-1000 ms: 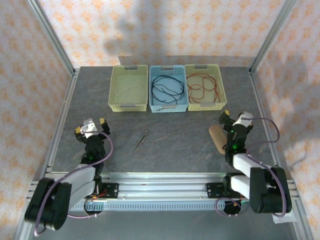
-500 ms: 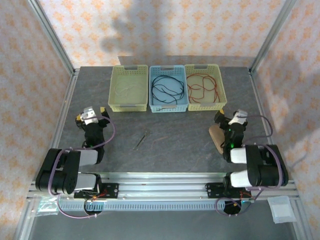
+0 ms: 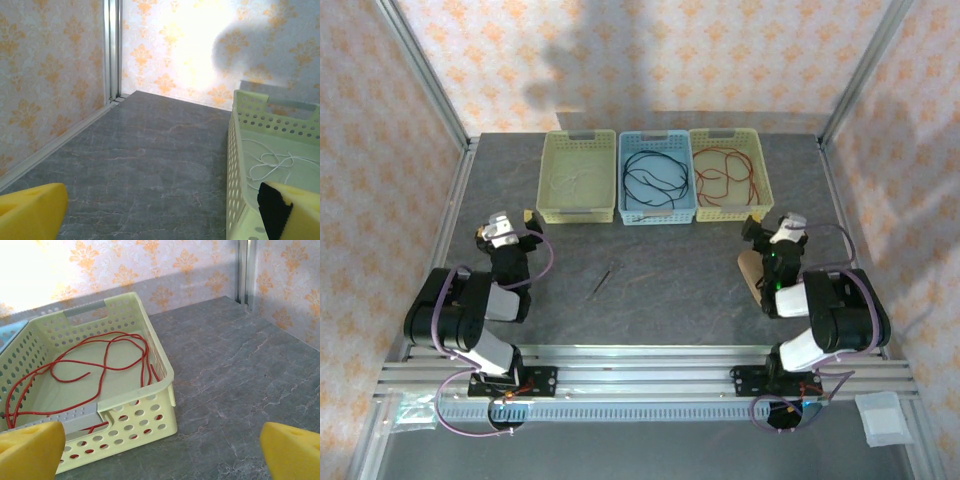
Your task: Untangle the cables
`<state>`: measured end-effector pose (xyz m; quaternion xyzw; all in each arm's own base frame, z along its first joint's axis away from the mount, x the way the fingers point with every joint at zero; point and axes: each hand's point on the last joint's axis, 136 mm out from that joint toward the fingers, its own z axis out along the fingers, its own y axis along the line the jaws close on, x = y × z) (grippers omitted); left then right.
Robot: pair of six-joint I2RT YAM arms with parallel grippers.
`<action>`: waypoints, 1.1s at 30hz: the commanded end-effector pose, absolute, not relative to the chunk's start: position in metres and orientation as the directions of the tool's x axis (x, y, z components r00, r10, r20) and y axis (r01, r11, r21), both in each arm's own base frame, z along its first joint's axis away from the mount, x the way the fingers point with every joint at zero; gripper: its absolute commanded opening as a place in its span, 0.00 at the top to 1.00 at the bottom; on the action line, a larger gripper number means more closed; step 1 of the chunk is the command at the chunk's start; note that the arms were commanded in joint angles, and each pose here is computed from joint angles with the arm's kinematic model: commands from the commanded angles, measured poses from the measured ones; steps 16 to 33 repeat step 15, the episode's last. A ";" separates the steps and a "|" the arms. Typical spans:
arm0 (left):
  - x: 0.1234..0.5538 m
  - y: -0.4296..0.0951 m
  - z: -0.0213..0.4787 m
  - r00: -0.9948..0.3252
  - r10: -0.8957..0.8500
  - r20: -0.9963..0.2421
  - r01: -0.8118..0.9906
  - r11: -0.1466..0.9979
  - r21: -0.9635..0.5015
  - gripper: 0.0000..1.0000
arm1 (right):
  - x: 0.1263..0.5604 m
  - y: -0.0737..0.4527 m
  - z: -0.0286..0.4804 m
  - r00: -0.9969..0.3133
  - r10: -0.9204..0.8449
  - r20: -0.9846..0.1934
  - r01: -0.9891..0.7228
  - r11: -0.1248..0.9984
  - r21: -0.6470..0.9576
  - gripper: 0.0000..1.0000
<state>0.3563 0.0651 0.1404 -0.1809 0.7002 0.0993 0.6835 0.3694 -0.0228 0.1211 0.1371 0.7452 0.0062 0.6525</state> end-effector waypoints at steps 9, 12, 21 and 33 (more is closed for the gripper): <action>0.365 0.051 0.136 -0.044 -0.098 -0.994 -0.324 0.943 -0.079 0.01 | 0.372 -0.025 0.125 -0.101 0.184 -0.978 0.210 0.964 0.160 0.00; 0.365 0.051 0.136 -0.045 -0.098 -0.994 -0.321 0.944 -0.079 0.01 | 0.372 -0.025 0.125 -0.102 0.185 -0.977 0.210 0.964 0.161 0.00; 0.366 0.046 0.135 -0.050 -0.085 -0.995 -0.293 0.954 -0.067 0.01 | 0.372 -0.025 0.125 -0.103 0.184 -0.978 0.210 0.965 0.160 0.00; 0.366 0.046 0.135 -0.050 -0.085 -0.995 -0.293 0.954 -0.067 0.01 | 0.372 -0.025 0.125 -0.103 0.184 -0.978 0.210 0.965 0.160 0.00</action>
